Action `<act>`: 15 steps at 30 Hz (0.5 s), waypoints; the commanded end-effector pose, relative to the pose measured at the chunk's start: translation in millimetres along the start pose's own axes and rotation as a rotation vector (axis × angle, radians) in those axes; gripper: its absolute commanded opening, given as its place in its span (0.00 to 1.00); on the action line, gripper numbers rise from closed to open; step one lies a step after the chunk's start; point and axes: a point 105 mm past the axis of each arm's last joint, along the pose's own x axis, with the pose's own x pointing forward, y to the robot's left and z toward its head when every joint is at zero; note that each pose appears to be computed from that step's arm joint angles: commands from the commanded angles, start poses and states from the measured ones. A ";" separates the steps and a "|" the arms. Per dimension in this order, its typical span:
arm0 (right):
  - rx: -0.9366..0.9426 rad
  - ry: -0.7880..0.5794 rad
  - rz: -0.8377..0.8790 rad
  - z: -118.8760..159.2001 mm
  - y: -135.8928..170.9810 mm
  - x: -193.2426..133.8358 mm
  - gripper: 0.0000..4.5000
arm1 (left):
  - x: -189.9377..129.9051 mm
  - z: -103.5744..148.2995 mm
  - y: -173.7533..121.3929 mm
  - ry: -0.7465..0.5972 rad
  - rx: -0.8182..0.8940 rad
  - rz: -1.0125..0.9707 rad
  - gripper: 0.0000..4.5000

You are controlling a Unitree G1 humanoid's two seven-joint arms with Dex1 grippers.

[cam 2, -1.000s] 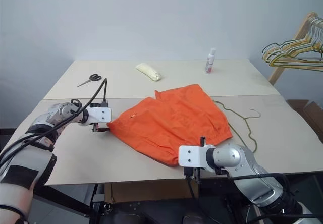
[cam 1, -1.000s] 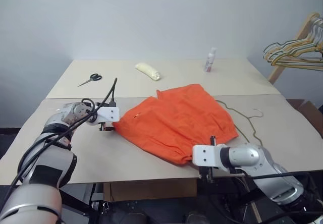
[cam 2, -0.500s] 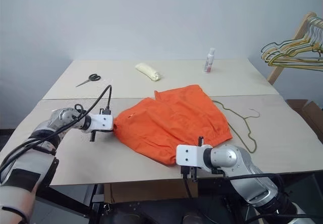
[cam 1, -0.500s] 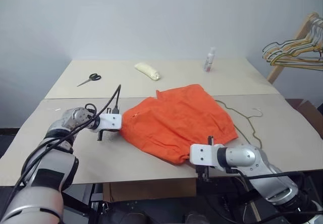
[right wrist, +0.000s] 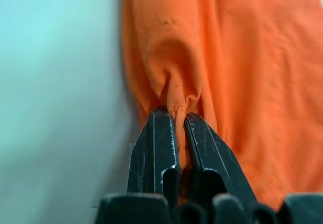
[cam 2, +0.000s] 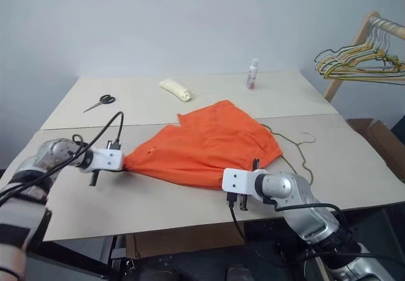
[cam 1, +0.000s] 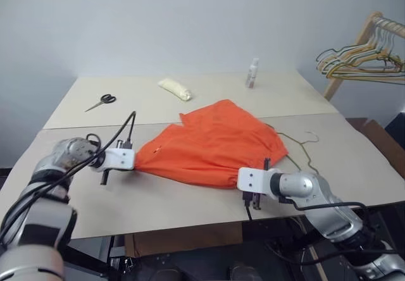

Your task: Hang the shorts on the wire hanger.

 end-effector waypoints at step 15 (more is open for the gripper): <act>-0.430 -0.165 -0.196 31.3 -60.8 27.4 0.00 | -72.2 62.4 -90.5 0.121 -0.261 -0.092 0.00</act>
